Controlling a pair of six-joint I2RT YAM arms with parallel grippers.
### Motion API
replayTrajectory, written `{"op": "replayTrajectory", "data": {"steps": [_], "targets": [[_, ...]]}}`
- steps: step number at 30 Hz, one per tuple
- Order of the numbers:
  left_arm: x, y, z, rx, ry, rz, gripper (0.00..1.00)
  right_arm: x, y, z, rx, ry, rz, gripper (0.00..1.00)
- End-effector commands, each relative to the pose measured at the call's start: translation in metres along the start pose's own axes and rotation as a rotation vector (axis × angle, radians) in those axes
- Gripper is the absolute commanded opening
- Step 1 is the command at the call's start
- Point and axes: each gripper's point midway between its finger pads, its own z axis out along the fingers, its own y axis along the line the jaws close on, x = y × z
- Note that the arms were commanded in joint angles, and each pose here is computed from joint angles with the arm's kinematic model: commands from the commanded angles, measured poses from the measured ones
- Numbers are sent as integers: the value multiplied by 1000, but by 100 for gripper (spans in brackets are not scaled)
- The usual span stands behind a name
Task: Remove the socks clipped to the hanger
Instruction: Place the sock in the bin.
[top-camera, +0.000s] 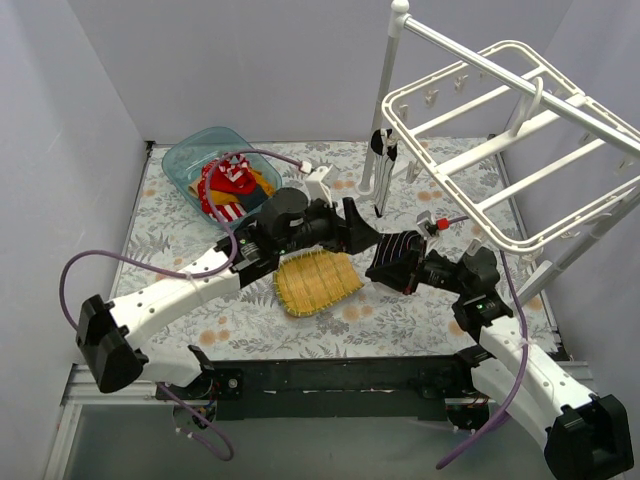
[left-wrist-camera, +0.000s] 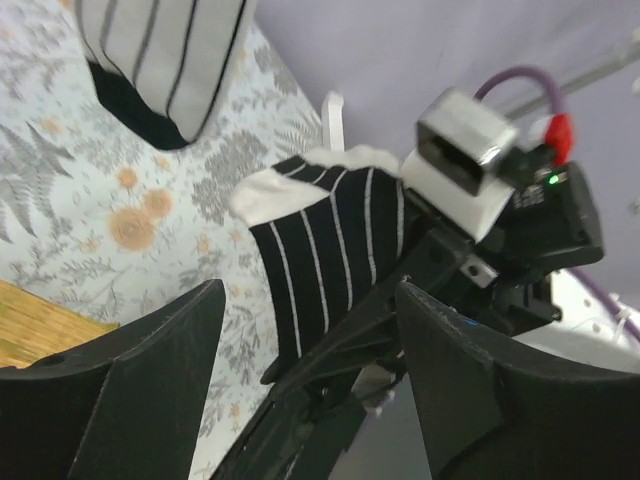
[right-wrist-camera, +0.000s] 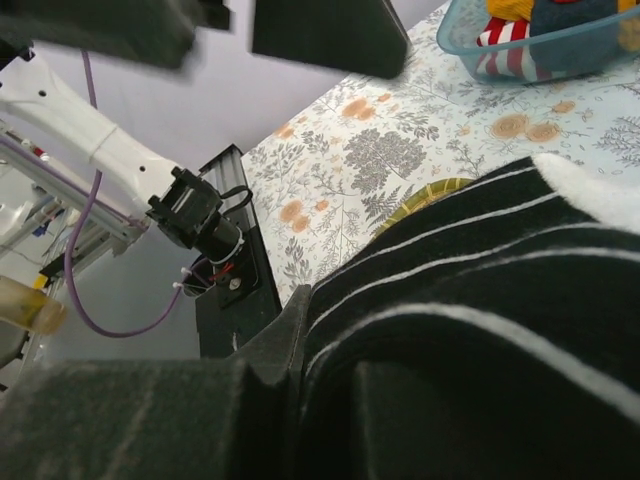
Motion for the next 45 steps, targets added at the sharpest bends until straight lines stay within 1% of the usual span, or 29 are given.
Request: {"op": "replayTrajectory", "data": {"steps": [1, 5, 9, 11, 12, 13, 14, 18, 19, 21, 22, 24, 25, 27, 28, 30, 31, 32, 33, 34, 35, 36, 37, 39, 40, 42, 43, 45], "targets": [[30, -6, 11, 86, 154, -17, 70, -7, 19, -3, -83, -25, -96, 1], [50, -5, 20, 128, 234, -26, 75, -3, 20, -4, -94, -20, -105, 1], [54, -8, 24, 172, 233, -50, 77, 2, 20, -4, -103, -4, -101, 1], [52, -11, 26, 188, 225, -57, 75, 4, 19, -4, -101, 2, -96, 1], [58, -8, 25, 183, 236, -67, 72, 6, 18, -4, -98, 4, -97, 1], [49, -14, 27, 208, 200, -66, 71, 7, 17, -4, -94, 9, -97, 1], [48, -15, 27, 212, 196, -65, 69, 9, 16, -3, -93, 16, -88, 1], [52, -15, 32, 226, 210, -78, 56, 11, 13, -2, -83, 18, -81, 1], [53, -15, 31, 229, 211, -79, 46, 11, 13, -2, -82, 17, -82, 2], [50, -14, 32, 223, 191, -83, 32, 12, 12, -2, -76, 23, -79, 3], [50, -14, 30, 220, 185, -86, 18, 12, 10, -1, -67, 22, -78, 6], [46, -10, 31, 195, 165, -87, 4, 12, 9, -1, -62, 21, -77, 10], [46, -9, 31, 185, 158, -87, 0, 11, 8, -1, -54, 18, -74, 14], [42, -3, 30, 146, 137, -95, 0, 11, 5, -1, -36, 14, -70, 23], [35, 5, 29, 96, 87, -99, 0, 11, 0, -1, -5, 9, -59, 34], [25, 12, 23, 58, 31, -108, 0, 10, -8, -2, 43, -2, -52, 46], [15, 23, 22, 7, -23, -116, 0, 9, -18, -3, 105, -14, -38, 53], [7, 25, 14, -13, -59, -117, 0, 10, -23, -4, 138, -19, -35, 56], [3, 33, 10, -52, -78, -122, 0, 7, -32, -6, 191, -42, -32, 62], [-7, 46, 7, -106, -120, -126, 0, 8, -35, -8, 217, -48, -24, 65], [-18, 50, 0, -127, -154, -125, 0, 7, -39, -10, 241, -62, -22, 68], [-16, 61, -5, -172, -143, -132, 0, 3, -45, -12, 283, -91, -10, 73], [-30, 78, -12, -229, -191, -133, 0, -1, -45, -14, 298, -117, -15, 75], [-45, 97, -24, -297, -243, -138, 0, -6, -55, -18, 360, -163, 5, 80], [-60, 114, -32, -338, -285, -146, 0, -8, -56, -20, 374, -180, 6, 81], [-82, 131, -44, -394, -355, -149, 0, -10, -63, -23, 414, -205, 13, 82], [-97, 148, -53, -436, -400, -159, 0, -11, -65, -24, 423, -214, 17, 83], [-123, 163, -62, -488, -477, -160, 0, -12, -71, -26, 451, -233, 20, 84]]}}
